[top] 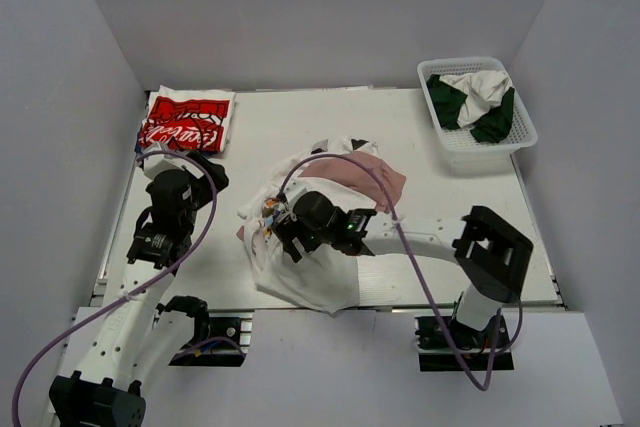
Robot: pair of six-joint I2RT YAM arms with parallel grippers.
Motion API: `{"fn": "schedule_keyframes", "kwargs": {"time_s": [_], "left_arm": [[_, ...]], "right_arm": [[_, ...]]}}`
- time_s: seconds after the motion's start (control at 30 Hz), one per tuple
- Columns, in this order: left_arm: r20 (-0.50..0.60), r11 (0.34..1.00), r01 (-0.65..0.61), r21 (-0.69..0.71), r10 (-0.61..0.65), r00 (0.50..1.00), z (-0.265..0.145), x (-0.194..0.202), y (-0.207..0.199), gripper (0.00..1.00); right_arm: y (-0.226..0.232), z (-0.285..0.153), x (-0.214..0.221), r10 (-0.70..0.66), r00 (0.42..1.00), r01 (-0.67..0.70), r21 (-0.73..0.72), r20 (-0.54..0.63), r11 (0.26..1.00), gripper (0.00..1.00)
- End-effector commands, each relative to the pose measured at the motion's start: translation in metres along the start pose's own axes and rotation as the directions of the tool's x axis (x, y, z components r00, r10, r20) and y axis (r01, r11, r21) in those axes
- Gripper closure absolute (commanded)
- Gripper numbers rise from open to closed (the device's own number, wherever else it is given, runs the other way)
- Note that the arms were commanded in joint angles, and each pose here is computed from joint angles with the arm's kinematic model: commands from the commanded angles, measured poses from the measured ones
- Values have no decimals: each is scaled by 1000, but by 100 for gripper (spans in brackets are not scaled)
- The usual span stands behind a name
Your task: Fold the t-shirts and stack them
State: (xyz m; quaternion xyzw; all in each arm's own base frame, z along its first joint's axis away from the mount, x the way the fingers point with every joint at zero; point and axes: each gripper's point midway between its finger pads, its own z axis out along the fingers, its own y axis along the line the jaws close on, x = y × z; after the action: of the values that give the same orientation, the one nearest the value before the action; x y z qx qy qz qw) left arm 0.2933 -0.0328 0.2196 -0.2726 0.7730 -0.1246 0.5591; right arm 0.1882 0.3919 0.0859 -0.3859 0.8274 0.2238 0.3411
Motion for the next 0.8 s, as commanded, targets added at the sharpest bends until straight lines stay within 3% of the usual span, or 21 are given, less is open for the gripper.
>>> {"fn": "schedule_keyframes", "kwargs": {"time_s": [0.0, 0.13, 0.17, 0.23, 0.27, 0.3, 0.4, 0.5, 0.6, 0.63, 0.73, 0.77], "left_arm": [[-11, 999, -4, -53, 4, 1000, 2, 9, 13, 0], [2, 998, 5, -69, -5, 1000, 3, 7, 16, 0], [2, 998, 5, -69, -5, 1000, 3, 7, 16, 0], [-5, 997, 2, -74, -2, 1000, 4, 9, 17, 0], [-11, 997, -2, -80, 1, 1000, 4, 11, 18, 0], [-12, 997, -2, -80, 1, 1000, 4, 11, 18, 0], [-6, 996, -2, -87, 1, 1000, 4, 10, 19, 0], [-6, 996, -2, -87, 1, 1000, 4, 10, 19, 0], [1, 995, -2, -95, 2, 1000, 4, 8, 21, 0], [9, 995, 9, -103, -8, 1000, 4, 7, 22, 0], [11, 993, 6, -119, -4, 1000, 4, 7, 25, 0], [11, 993, 6, -119, -4, 1000, 4, 7, 25, 0]], "right_arm": [[-13, 13, -18, -22, 997, 7, 188, 77, 982, 9], [-9, 36, -10, -86, 986, 51, 238, 141, 970, 9], [-6, 40, -7, -90, 987, 57, 234, 133, 971, 20], [0, 43, -14, -78, 985, 42, 225, 154, 974, 51], [4, 44, -22, -65, 984, 30, 207, 165, 978, 86], [1, 42, -20, -57, 988, 26, 209, 146, 978, 98], [-10, 25, -54, -32, 970, -31, 256, 240, 966, 100], [-20, -15, -114, -10, 915, -108, 270, 403, 957, 100], [-80, -85, -186, 56, 822, -276, 311, 567, 909, 100], [-90, -93, -193, 64, 813, -290, 308, 578, 906, 100], [-133, -156, -242, 63, 711, -377, 303, 701, 875, 100], [-170, -175, -247, 35, 695, -413, 359, 718, 837, 100]]}}
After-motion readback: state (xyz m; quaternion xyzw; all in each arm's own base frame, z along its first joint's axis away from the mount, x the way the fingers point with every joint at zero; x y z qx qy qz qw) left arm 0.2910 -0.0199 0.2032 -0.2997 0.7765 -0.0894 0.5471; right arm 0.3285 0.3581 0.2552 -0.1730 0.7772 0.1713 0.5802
